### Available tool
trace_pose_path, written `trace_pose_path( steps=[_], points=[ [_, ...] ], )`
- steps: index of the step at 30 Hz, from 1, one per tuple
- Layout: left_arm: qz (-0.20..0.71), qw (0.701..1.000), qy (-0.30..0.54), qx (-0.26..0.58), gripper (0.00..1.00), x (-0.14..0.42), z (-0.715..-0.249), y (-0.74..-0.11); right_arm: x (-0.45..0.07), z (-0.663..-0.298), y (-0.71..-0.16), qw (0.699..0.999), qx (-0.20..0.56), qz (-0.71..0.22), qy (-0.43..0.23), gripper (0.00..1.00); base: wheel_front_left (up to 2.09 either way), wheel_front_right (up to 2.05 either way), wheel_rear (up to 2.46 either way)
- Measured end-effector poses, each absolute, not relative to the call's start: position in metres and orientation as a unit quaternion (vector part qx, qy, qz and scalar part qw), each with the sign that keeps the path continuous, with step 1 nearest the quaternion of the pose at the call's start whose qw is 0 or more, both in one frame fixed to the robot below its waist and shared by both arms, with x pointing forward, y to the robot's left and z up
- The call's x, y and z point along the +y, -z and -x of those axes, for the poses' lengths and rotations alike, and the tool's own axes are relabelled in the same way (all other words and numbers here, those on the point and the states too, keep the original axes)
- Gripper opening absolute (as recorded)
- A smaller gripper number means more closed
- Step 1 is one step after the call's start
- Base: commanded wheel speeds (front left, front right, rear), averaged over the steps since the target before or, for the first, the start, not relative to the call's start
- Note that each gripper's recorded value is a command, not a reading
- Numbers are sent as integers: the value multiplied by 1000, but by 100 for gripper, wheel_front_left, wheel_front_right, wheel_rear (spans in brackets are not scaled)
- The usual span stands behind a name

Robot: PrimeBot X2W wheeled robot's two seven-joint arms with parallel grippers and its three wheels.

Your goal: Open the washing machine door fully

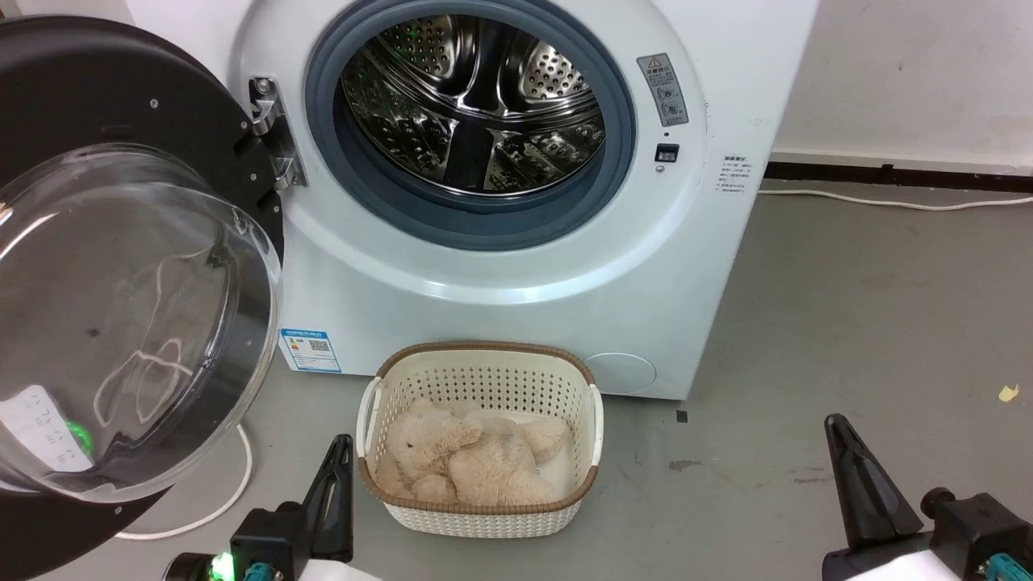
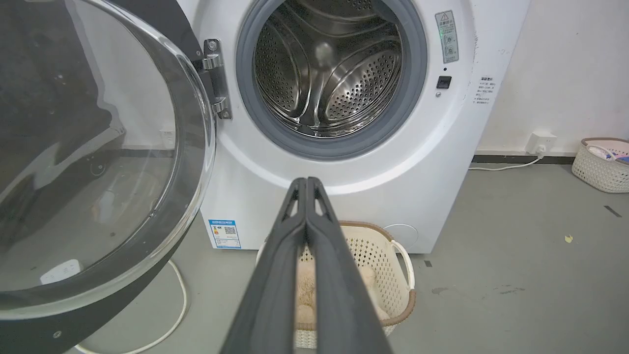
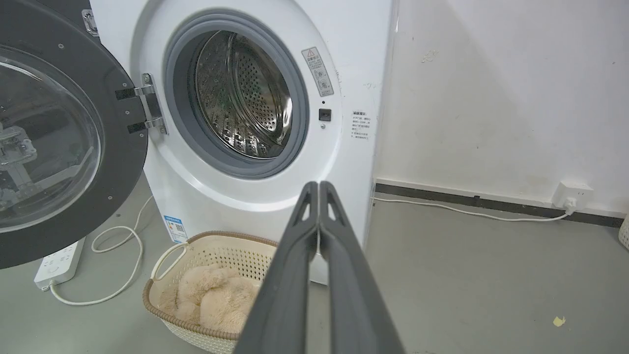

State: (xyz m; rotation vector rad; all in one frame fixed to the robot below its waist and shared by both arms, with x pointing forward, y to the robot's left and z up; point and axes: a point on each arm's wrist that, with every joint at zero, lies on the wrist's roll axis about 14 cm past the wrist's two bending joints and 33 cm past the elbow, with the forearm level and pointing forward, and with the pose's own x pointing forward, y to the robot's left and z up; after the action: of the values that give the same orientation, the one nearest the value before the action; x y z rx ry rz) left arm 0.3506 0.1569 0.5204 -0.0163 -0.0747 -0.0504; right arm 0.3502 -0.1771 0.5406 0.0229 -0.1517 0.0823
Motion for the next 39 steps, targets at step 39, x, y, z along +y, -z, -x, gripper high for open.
trace_pose_path(
  steps=[39],
  points=[
    [-4,1000,15,-19,0,165,-361,-523,-169,-360,-533,998,-38,3,-53,0,0,0,0]
  ],
)
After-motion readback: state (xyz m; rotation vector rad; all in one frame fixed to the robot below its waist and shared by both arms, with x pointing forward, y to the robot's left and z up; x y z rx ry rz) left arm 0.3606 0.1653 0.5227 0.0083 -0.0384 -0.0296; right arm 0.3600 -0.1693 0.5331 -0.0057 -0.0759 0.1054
